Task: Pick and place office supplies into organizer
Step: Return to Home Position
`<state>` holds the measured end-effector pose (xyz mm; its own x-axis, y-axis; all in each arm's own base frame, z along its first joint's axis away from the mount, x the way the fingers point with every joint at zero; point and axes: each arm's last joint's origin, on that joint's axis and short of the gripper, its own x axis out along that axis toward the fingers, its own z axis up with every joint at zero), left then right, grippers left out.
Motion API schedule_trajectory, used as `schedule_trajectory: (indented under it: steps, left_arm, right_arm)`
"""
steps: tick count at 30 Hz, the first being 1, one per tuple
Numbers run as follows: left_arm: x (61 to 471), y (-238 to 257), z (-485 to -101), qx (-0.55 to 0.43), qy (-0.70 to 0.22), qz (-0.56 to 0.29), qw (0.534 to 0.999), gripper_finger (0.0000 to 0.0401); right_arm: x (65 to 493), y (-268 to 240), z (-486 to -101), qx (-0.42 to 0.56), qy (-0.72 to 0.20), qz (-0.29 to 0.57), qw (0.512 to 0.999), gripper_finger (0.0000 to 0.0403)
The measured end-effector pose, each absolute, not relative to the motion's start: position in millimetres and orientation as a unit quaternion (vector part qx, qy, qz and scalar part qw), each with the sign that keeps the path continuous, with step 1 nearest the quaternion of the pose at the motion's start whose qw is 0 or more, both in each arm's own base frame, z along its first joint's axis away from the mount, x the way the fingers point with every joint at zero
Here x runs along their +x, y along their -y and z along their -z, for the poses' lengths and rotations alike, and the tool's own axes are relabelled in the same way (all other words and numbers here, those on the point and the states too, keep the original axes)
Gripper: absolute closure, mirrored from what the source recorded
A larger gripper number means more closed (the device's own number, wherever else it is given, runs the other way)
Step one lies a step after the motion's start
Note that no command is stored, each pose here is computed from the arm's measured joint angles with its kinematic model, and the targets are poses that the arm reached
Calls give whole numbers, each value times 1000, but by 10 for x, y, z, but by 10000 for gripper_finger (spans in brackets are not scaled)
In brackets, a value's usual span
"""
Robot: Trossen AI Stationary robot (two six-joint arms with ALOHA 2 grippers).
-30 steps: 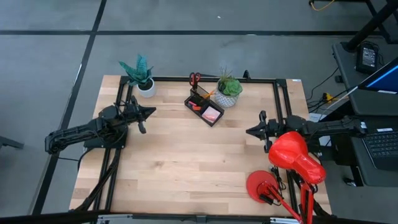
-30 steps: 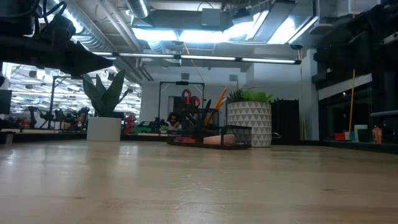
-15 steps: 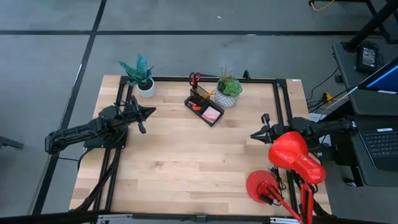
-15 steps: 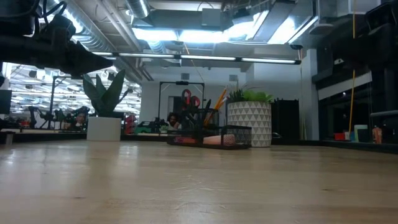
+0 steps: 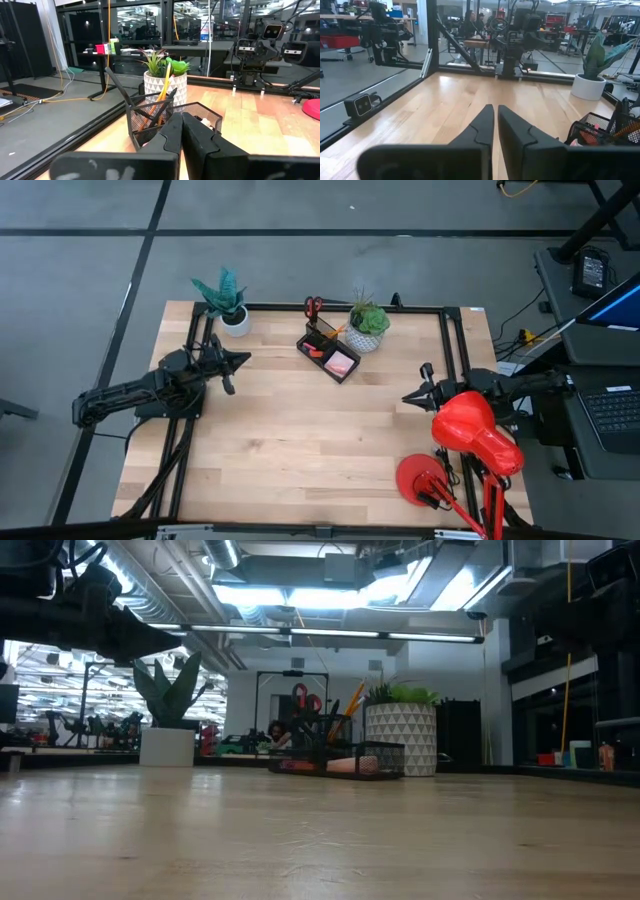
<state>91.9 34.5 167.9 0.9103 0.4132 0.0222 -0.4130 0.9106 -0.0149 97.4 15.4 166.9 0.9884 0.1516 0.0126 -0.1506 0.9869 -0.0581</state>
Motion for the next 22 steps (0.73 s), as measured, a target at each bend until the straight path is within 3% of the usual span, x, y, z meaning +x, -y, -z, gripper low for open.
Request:
schedule_trajectory:
  steps: [22]
  left_arm:
    - [919, -345, -1679, -5, 12, -211, 977, 394]
  right_arm:
    - [974, -153, -1670, -28, 9, -76, 997, 374]
